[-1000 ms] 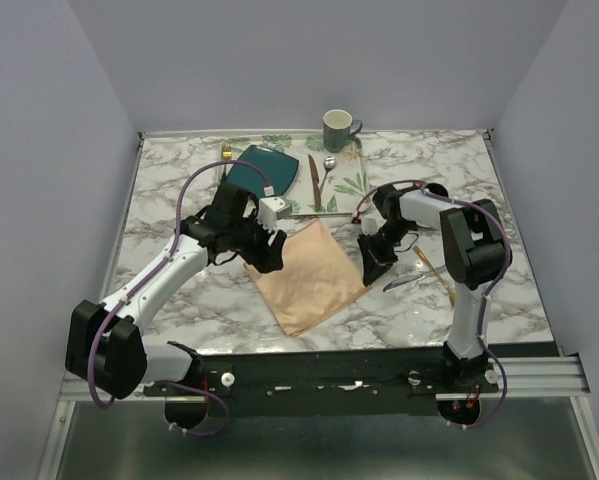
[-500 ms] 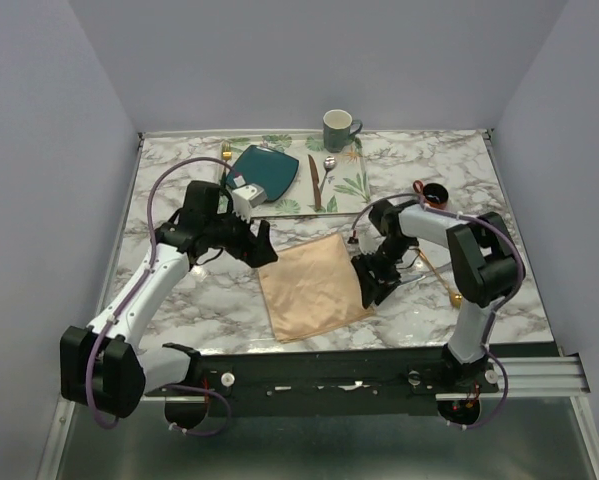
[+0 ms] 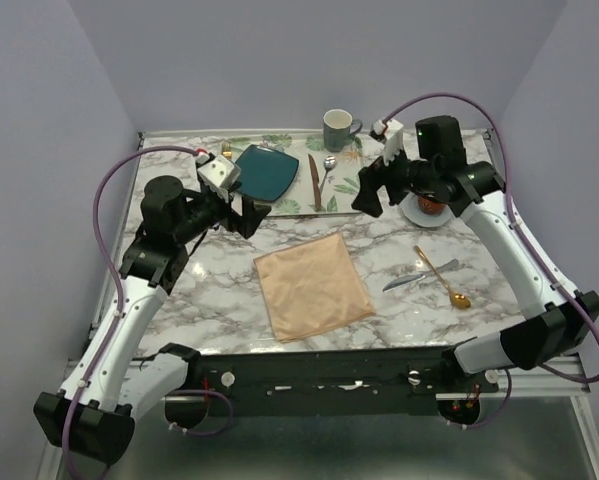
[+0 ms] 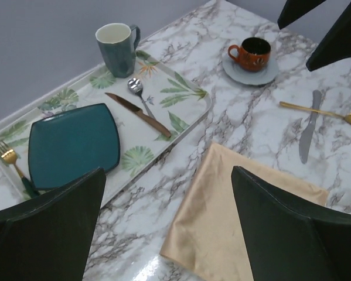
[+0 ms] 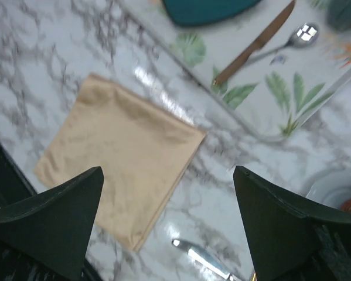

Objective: Fold the napkin into a case and place the utensils inside
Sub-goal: Smooth out the square-folded napkin at the center of the board.

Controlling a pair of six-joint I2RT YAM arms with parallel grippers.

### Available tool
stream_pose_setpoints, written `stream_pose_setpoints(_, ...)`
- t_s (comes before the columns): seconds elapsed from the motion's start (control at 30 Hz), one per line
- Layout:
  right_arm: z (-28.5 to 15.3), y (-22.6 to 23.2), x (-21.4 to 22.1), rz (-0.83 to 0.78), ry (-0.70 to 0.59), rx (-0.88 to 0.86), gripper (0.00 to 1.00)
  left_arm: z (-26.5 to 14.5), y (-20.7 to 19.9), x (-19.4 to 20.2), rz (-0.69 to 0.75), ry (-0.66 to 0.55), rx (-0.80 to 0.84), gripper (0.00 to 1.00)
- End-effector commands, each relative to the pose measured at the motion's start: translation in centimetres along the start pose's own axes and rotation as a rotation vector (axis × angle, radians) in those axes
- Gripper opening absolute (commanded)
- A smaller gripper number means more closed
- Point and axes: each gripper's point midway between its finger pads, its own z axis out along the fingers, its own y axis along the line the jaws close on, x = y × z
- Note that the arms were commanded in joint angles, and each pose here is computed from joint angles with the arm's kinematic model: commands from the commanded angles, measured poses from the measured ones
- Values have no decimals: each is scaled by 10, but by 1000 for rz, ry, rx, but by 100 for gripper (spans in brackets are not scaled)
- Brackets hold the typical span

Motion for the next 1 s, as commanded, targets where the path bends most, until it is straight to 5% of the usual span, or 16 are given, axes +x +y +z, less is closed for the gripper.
stream_pose_setpoints(0.0,-5,-29,-103,-13,-366,127,100,27,-11,12,-194,1,109,99)
stream_pose_setpoints(0.1,19,-7,-101,-74,-304,-78,100,41,-30,41,-415,48,209,99)
stream_pose_setpoints(0.4,80,56,-10,305,86,-708,100,90,-37,118,-907,197,246,99)
stream_pose_setpoints(0.57,115,57,34,528,210,-761,100,97,-42,140,-1083,235,237,99)
stream_pose_setpoints(0.97,164,45,52,734,271,-715,100,110,-48,190,-1297,290,197,99)
